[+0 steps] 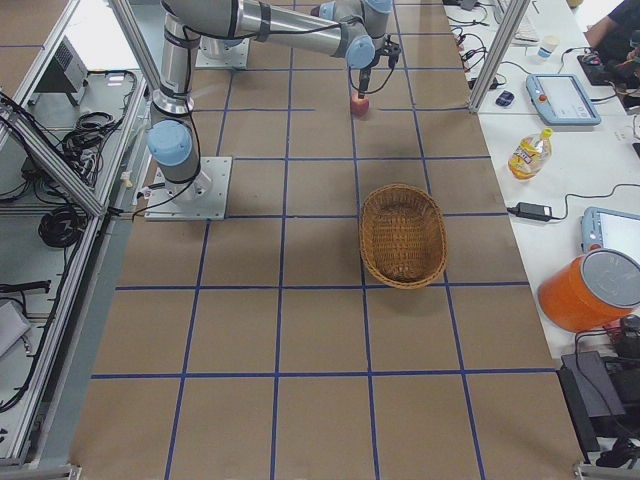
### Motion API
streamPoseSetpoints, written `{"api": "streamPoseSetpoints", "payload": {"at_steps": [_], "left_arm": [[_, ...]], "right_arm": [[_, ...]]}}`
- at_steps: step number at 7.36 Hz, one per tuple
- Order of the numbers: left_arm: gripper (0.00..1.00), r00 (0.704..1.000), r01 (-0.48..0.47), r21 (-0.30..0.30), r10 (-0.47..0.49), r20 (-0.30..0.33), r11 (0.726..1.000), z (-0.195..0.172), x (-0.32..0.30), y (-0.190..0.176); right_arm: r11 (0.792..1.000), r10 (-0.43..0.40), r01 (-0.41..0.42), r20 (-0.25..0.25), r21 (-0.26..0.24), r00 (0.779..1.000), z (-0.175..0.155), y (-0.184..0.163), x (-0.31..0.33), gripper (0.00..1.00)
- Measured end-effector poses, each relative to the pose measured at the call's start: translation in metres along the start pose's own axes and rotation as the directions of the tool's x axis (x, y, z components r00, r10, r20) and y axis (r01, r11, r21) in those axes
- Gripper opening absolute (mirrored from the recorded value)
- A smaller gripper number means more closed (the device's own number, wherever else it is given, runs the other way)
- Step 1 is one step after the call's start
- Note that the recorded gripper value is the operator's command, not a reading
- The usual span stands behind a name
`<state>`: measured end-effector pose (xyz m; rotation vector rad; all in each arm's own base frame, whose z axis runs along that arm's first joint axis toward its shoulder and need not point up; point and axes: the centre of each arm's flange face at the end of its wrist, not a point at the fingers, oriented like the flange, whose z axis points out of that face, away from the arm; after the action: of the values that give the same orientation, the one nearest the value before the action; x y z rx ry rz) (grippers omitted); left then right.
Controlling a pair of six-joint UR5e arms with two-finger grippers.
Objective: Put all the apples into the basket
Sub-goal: 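Reach right gripper to red apple while left reaches dark red apple, then lift red apple to basket with right while left carries dark red apple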
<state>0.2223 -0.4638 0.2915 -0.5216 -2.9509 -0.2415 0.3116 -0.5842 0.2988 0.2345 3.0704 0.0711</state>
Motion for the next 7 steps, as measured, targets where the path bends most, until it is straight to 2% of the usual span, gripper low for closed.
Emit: {"api": "streamPoseSetpoints", "payload": {"at_steps": [3, 6, 7], "left_arm": [[1.0, 0.999, -0.032, 0.043, 0.031, 0.029, 0.999, 0.058, -0.006, 0.016], [1.0, 0.998, -0.037, 0.086, 0.033, 0.044, 0.996, 0.081, -0.006, 0.012], [0.61, 0.998, -0.04, 0.101, 0.035, 0.049, 0.994, 0.085, -0.008, 0.008]], "right_arm": [[1.0, 0.011, -0.011, -0.009, -0.022, 1.0, 0.045, -0.005, -0.036, 1.0], [0.999, 0.021, -0.021, -0.019, -0.03, 1.0, 0.08, -0.007, -0.047, 1.0], [0.999, 0.019, -0.02, -0.023, -0.036, 1.0, 0.086, -0.007, -0.047, 1.0]]}}
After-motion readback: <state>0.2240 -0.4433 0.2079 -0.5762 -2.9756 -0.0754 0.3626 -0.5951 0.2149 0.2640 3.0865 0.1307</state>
